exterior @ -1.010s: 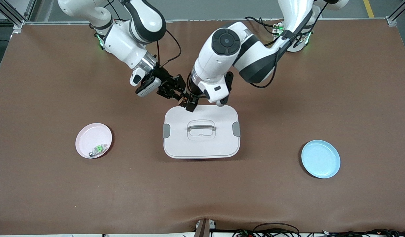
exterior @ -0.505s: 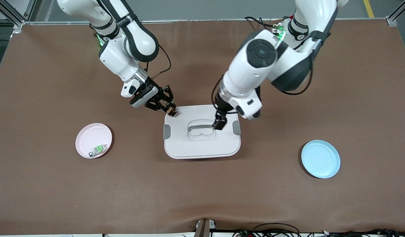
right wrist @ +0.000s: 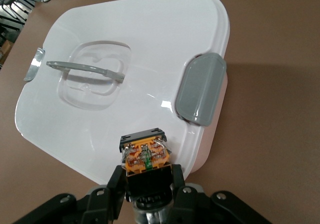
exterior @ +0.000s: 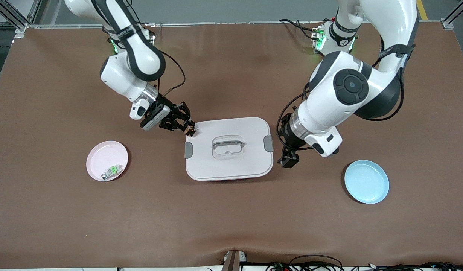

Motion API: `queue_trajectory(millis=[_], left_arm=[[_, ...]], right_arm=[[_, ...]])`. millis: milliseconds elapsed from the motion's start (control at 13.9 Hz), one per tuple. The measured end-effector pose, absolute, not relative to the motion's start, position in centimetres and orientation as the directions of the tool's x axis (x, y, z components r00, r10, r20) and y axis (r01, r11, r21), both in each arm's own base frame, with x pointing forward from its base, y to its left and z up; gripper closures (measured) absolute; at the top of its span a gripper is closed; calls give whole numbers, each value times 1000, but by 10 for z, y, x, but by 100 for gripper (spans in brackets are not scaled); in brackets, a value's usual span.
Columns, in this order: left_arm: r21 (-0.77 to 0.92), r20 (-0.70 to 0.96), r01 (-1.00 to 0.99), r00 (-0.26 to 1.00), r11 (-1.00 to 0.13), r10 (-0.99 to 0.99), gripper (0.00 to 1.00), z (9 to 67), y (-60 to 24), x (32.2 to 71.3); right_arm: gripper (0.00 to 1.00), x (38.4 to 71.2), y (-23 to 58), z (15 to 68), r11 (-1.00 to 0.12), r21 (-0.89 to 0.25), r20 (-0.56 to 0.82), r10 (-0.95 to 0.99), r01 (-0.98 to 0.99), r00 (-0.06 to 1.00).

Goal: Transfer orange switch to right arm and place
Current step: 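Open the left gripper and release the switch to the right gripper, then carry the switch to the white plate while the left gripper withdraws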

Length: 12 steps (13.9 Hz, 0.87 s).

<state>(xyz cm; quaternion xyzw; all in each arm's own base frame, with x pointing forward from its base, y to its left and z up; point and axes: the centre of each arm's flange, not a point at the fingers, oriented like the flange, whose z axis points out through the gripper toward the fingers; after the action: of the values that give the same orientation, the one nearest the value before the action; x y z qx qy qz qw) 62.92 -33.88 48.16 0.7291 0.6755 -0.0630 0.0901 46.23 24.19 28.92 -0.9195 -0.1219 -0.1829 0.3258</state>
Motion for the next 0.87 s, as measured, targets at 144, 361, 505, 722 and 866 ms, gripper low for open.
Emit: queue_trajectory(millis=[144,361,505,722,866], left_arm=[[29,-202,996,90,-86,975,0,479,-329,632],[20,-194,994,110,-108,975,0,479,-316,636],[27,-194,993,119,-116,974,0,483,-310,637],[40,-192,989,146,-141,970,0,490,-305,638],[66,-188,978,205,-196,961,0,499,-297,639]], right_arm=[[59,462,245,289,-726,-644,303,48,242,952],[59,476,252,323,-742,-658,114,69,127,991],[59,497,250,369,-774,-619,66,118,134,991],[59,530,217,427,-831,-481,72,282,281,957],[59,543,190,440,-849,-357,75,389,389,918]])
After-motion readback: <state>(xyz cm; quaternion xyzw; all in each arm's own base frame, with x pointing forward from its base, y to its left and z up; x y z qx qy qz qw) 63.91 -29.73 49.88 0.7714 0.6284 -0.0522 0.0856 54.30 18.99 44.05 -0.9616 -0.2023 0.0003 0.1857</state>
